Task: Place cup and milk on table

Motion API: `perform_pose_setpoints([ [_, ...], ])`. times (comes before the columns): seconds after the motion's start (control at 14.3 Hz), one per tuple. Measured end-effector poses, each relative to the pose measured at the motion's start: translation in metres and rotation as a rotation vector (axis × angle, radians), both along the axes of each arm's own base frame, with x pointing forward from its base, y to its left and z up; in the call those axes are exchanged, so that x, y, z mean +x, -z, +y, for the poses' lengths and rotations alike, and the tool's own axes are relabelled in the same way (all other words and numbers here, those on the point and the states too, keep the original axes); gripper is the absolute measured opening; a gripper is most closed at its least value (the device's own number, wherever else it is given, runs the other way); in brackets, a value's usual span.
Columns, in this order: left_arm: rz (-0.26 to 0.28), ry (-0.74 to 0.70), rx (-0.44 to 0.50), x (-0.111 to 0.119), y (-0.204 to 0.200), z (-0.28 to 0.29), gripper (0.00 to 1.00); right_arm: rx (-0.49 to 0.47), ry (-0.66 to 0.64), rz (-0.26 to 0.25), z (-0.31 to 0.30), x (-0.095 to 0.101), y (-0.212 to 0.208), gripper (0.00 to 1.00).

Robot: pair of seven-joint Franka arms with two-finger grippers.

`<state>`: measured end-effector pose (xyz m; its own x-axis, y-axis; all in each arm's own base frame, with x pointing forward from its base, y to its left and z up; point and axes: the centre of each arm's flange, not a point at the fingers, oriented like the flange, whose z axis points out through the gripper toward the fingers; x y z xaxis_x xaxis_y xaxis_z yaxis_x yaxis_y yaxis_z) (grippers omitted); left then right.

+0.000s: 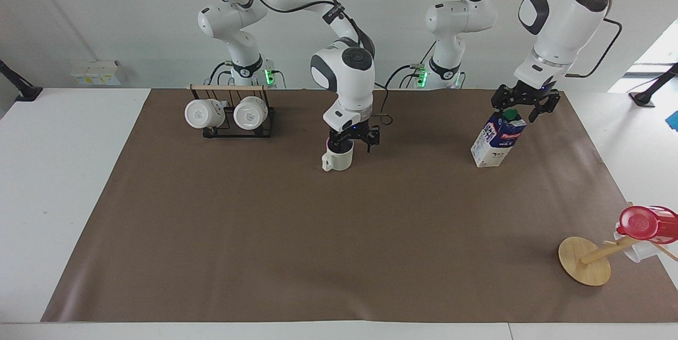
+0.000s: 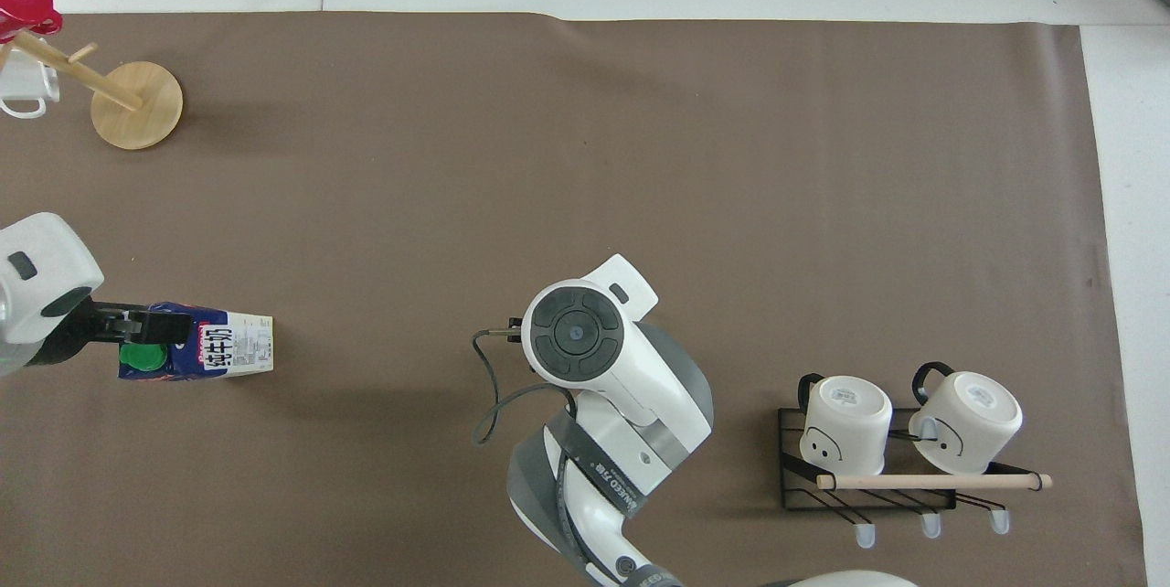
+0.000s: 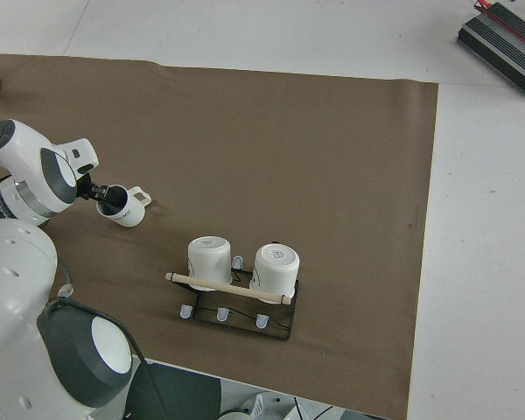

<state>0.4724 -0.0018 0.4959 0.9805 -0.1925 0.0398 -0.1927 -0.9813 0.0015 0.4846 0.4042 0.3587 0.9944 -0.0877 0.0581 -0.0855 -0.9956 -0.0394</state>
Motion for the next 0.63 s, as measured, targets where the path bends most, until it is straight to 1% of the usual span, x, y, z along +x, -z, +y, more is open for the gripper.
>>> perform_pose_setpoints([
  [0.14,0.013,0.003,0.000,-0.003,0.009,0.000,1.00,0.012,0.003,-0.016,-0.002,0.000,-0.020,1.00],
  [0.28,0.009,0.004,0.000,-0.003,0.011,0.001,1.00,0.017,0.013,-0.026,-0.011,-0.001,-0.050,1.00],
  [0.49,0.007,-0.005,0.000,-0.004,0.021,0.006,1.00,0.014,0.051,-0.032,-0.045,0.003,-0.098,1.00],
  [0.63,0.010,-0.001,0.000,-0.007,0.032,0.011,1.00,0.010,0.068,-0.032,-0.070,0.008,-0.120,1.00],
])
